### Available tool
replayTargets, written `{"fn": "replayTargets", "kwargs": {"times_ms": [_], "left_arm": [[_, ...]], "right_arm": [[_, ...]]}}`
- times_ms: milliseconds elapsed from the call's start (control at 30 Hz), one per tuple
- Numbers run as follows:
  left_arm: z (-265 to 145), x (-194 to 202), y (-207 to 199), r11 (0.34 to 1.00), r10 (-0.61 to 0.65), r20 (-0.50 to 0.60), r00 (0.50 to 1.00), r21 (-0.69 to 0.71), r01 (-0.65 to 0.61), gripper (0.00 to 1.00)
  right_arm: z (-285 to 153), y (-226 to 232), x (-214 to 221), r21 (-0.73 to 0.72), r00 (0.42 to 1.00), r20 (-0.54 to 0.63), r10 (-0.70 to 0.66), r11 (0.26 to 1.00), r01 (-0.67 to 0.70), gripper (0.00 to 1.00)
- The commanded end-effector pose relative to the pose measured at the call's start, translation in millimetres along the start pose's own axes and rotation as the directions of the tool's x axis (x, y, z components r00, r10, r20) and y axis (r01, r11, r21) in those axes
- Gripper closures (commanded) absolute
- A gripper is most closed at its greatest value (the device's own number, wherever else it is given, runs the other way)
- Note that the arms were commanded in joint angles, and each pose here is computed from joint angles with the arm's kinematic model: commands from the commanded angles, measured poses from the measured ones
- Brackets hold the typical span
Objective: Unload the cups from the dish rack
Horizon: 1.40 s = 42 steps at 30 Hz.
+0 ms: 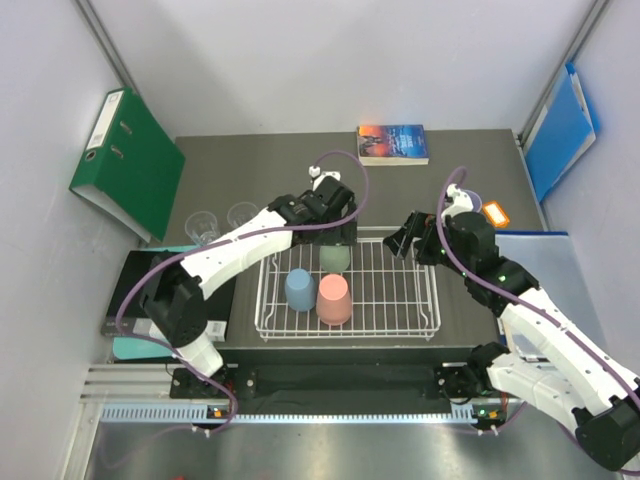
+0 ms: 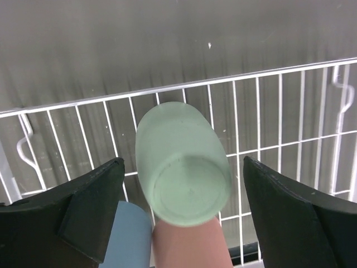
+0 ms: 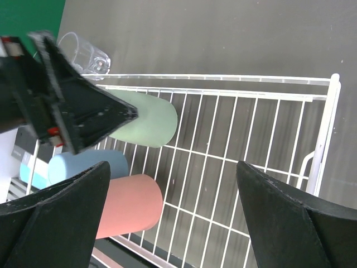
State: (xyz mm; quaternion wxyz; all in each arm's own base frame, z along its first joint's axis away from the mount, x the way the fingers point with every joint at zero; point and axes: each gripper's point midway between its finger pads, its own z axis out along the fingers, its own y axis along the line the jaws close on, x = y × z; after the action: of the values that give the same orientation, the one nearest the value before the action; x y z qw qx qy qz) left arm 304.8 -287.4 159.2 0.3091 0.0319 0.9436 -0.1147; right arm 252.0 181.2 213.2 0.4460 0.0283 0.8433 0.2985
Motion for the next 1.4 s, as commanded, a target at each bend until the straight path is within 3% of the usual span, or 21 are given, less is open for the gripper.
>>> {"fn": "replayTargets", "kwargs": {"times_ms": [0, 67, 100, 167, 200, 267, 400, 500, 533, 600, 633, 667, 700, 733, 767, 833, 867, 900, 1000, 1167, 1367], "left_arm": [[5.3, -0.1, -6.9, 0.999, 0.036, -0.011, 0.999, 0.013, -0.036, 0.11], [10.3, 3.6, -2.9, 0.998, 0.054, -0.019, 0.998, -0.008, -0.055, 0.17], [9.8, 1.6, 0.0, 0.998, 0.055, -0.009, 0.998, -0.024, -0.055, 0.34], [3.1, -3.0, 0.1, 0.998, 0.052, 0.009, 0.999, -0.019, -0.052, 0.53], [-0.3, -5.8, 0.0, 0.999, 0.053, 0.021, 0.998, -0.014, -0.053, 0.75], [-14.4, -17.4, -1.8, 0.999, 0.040, 0.065, 0.997, 0.004, -0.040, 0.98], [-52.9, -44.2, -8.3, 0.999, 0.015, 0.129, 0.991, 0.043, -0.021, 1.00], [-98.9, -80.0, -19.5, 0.990, -0.056, 0.246, 0.968, 0.143, 0.021, 1.00], [-123.1, -97.6, -27.1, 0.972, -0.106, 0.311, 0.944, 0.231, 0.033, 1.00], [-145.2, -107.5, -40.2, 0.911, -0.183, 0.290, 0.939, 0.410, 0.051, 1.00], [-163.6, -118.8, -50.2, 0.847, -0.241, 0.322, 0.916, 0.531, 0.036, 1.00], [-183.9, -104.8, -72.8, 0.711, -0.255, 0.205, 0.945, 0.702, 0.039, 1.00], [-166.6, -98.4, -62.3, 0.656, -0.296, 0.153, 0.943, 0.750, 0.084, 1.00], [-183.7, -98.2, -66.4, 0.557, -0.323, 0.123, 0.938, 0.827, 0.083, 1.00], [-207.9, -114.2, -76.0, 0.405, -0.399, 0.087, 0.913, 0.910, 0.090, 1.00], [-192.1, -93.0, -73.2, 0.306, -0.380, -0.044, 0.924, 0.937, 0.171, 1.00], [-211.3, -100.0, -77.7, 0.197, -0.401, -0.057, 0.915, 0.969, 0.146, 1.00], [-204.3, -89.6, -77.4, 0.172, -0.383, -0.104, 0.918, 0.968, 0.181, 1.00], [-199.8, -87.3, -80.6, 0.146, -0.374, -0.135, 0.918, 0.969, 0.202, 1.00], [-191.7, -87.9, -81.6, 0.192, -0.371, -0.114, 0.922, 0.962, 0.197, 1.00], [-182.5, -85.3, -86.1, 0.202, -0.384, -0.121, 0.915, 0.956, 0.211, 1.00]], "right_arm": [[-3.9, 8.7, -7.7, -0.027, 0.999, 0.038, 0.002, 1.000, -0.001, 0.07], [-3.9, 8.1, -8.2, -0.024, 0.999, 0.040, 0.001, 1.000, 0.000, 0.07], [-4.2, 8.9, -8.0, -0.027, 0.999, 0.038, 0.002, 1.000, -0.001, 0.07], [-5.4, 10.5, -10.2, -0.031, 0.999, 0.044, 0.002, 1.000, -0.001, 0.07], [-5.6, 10.6, -10.5, -0.031, 0.999, 0.044, -0.001, 1.000, 0.002, 0.07], [-6.1, 7.4, -15.3, -0.011, 0.998, 0.066, -0.001, 1.000, 0.002, 0.07], [-6.9, 5.9, -17.7, 0.004, 0.997, 0.073, -0.007, 1.000, 0.006, 0.07], [-6.7, 0.9, -21.8, 0.035, 0.996, 0.091, 0.001, 0.999, -0.004, 0.06], [-5.3, -3.0, -24.4, 0.062, 0.995, 0.102, 0.005, 0.998, -0.012, 0.06], [-5.2, -6.4, -25.9, 0.087, 0.992, 0.114, 0.053, 0.994, -0.064, 0.09], [-7.7, -7.2, -28.7, 0.088, 0.988, 0.138, 0.072, 0.993, -0.085, 0.09], [-10.0, 1.8, -41.2, 0.038, 0.977, 0.196, 0.084, 0.995, -0.093, 0.11], [-20.4, 11.7, -49.8, -0.025, 0.963, 0.243, 0.112, 0.994, -0.110, 0.12], [-22.1, 18.4, -47.1, -0.077, 0.963, 0.239, 0.121, 0.991, -0.106, 0.12], [-27.1, 27.1, -54.2, -0.116, 0.960, 0.262, 0.097, 0.991, -0.068, 0.09], [-36.0, 46.3, -60.4, -0.187, 0.965, 0.249, 0.082, 0.982, -0.036, 0.08], [-37.9, 52.2, -60.8, -0.211, 0.968, 0.241, 0.071, 0.977, -0.020, 0.08], [-40.1, 59.8, -64.5, -0.241, 0.967, 0.245, 0.070, 0.971, -0.009, 0.08], [-45.1, 73.2, -64.1, -0.300, 0.973, 0.224, 0.062, 0.954, 0.008, 0.10], [-51.6, 80.9, -70.8, -0.323, 0.970, 0.238, 0.052, 0.946, 0.028, 0.11], [-54.3, 90.4, -77.2, -0.349, 0.969, 0.242, 0.044, 0.936, 0.044, 0.12]]}}
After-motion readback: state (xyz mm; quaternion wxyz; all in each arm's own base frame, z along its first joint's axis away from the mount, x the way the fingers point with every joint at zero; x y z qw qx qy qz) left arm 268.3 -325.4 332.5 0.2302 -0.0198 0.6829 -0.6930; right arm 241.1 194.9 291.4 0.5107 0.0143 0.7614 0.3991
